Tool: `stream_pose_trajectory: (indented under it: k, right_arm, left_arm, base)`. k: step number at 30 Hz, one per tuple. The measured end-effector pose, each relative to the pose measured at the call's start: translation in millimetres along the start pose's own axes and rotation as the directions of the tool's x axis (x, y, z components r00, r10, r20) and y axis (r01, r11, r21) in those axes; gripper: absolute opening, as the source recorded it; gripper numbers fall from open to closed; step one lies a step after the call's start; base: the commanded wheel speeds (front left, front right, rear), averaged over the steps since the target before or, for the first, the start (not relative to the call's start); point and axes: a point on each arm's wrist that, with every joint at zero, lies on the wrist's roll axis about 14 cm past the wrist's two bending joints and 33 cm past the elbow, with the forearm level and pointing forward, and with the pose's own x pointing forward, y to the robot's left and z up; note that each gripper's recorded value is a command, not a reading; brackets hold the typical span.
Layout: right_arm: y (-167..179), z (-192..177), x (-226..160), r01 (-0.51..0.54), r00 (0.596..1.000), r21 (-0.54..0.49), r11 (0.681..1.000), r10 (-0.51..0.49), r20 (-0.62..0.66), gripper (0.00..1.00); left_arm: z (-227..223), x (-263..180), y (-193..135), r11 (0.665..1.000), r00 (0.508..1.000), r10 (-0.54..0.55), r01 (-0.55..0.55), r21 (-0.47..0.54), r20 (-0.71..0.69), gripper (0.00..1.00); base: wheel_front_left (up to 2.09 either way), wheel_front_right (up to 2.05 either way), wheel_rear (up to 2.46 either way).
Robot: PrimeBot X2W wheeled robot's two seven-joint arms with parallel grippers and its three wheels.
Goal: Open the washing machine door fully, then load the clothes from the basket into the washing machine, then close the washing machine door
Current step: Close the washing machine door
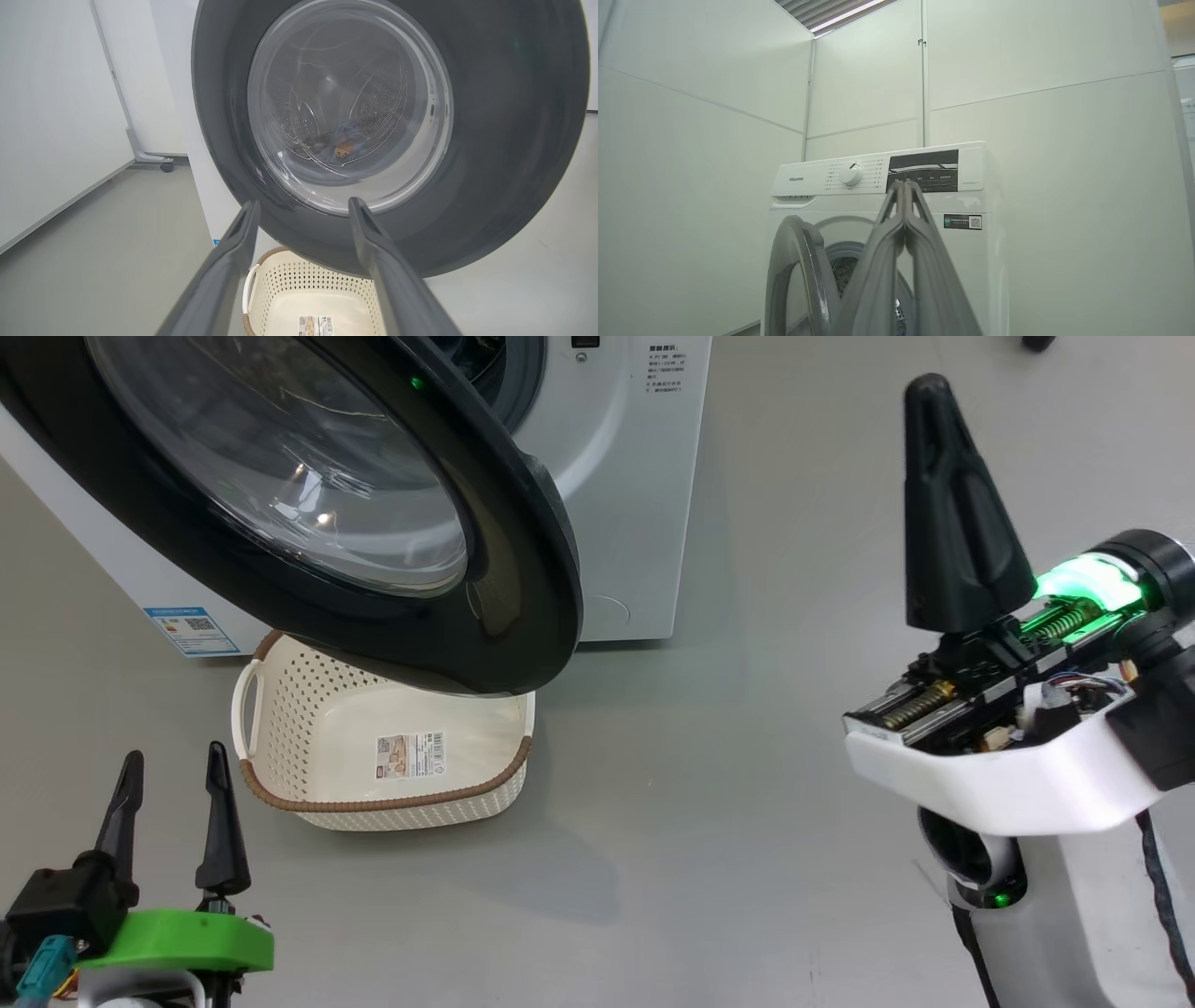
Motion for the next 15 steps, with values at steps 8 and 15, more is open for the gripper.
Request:
stream_pose_trajectory:
  k: [8, 15]
  right_arm:
    - [75.2, -18.5, -0.1, -0.226, 0.972, 0.143, 0.964, 0.233, -0.031, 0.00]
    - [131.4, -66.0, -27.2, -0.337, 0.897, 0.308, 0.890, 0.402, -0.181, 0.00]
  left_arm:
    - [0.9, -0.4, -5.1, 1.000, 1.000, -0.005, 0.005, -0.009, 0.005, 1.00]
    - [0.5, -1.6, -8.5, 1.000, 1.000, -0.010, 0.010, -0.018, 0.005, 1.00]
  base:
    - [0.00, 0.00, 0.00]
    - [0.00, 0.00, 0.00]
